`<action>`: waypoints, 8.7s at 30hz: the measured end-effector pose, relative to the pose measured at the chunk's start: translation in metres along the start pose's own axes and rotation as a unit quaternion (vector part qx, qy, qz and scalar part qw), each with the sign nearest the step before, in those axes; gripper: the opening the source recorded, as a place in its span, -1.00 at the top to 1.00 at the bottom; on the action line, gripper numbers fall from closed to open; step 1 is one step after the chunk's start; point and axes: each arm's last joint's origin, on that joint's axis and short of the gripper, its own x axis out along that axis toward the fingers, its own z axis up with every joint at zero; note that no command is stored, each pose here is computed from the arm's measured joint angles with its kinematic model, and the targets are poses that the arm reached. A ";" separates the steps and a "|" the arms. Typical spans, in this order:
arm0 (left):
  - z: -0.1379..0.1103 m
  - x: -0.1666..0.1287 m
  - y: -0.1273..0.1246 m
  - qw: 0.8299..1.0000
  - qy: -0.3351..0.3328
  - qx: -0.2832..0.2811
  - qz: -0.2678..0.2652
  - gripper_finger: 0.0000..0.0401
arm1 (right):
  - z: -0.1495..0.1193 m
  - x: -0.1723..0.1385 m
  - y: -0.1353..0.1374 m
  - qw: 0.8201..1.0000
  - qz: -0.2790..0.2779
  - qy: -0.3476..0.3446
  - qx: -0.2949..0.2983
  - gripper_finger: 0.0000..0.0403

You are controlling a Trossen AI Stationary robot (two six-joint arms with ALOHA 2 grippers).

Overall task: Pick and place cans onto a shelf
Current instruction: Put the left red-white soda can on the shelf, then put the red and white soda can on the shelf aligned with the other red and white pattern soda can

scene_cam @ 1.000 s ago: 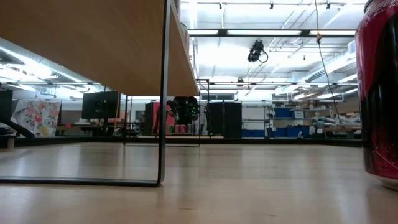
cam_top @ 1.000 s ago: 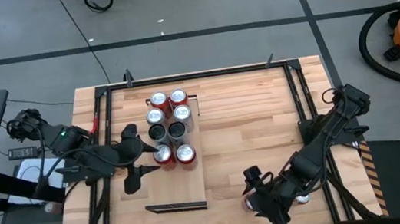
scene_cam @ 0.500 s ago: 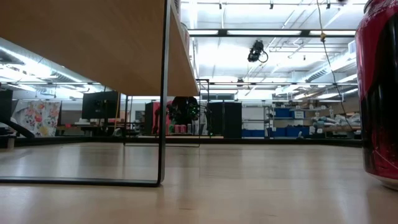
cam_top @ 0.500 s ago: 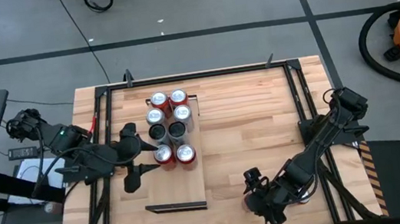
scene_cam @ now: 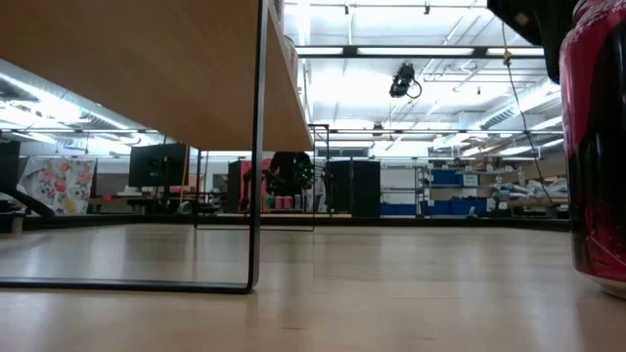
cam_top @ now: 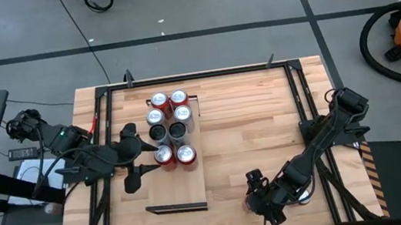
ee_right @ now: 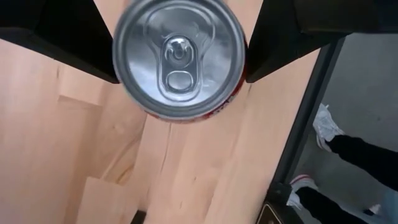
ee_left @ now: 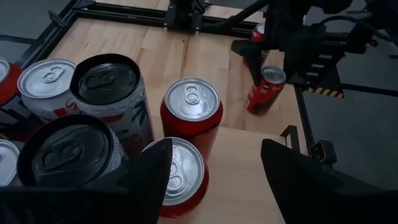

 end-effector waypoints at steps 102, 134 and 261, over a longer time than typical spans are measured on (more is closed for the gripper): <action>-0.003 -0.019 0.015 1.000 0.002 0.003 0.006 -0.70 | 0.191 -0.084 -0.125 0.963 -0.133 -0.220 0.082 -0.73; -0.006 -0.024 0.019 1.000 0.011 0.010 0.001 -0.70 | 0.137 -0.037 -0.089 0.990 -0.055 -0.093 0.085 -0.47; -0.066 -0.002 -0.026 0.988 0.126 -0.094 -0.009 0.10 | 0.090 -0.044 -0.081 0.977 -0.010 0.049 0.208 0.22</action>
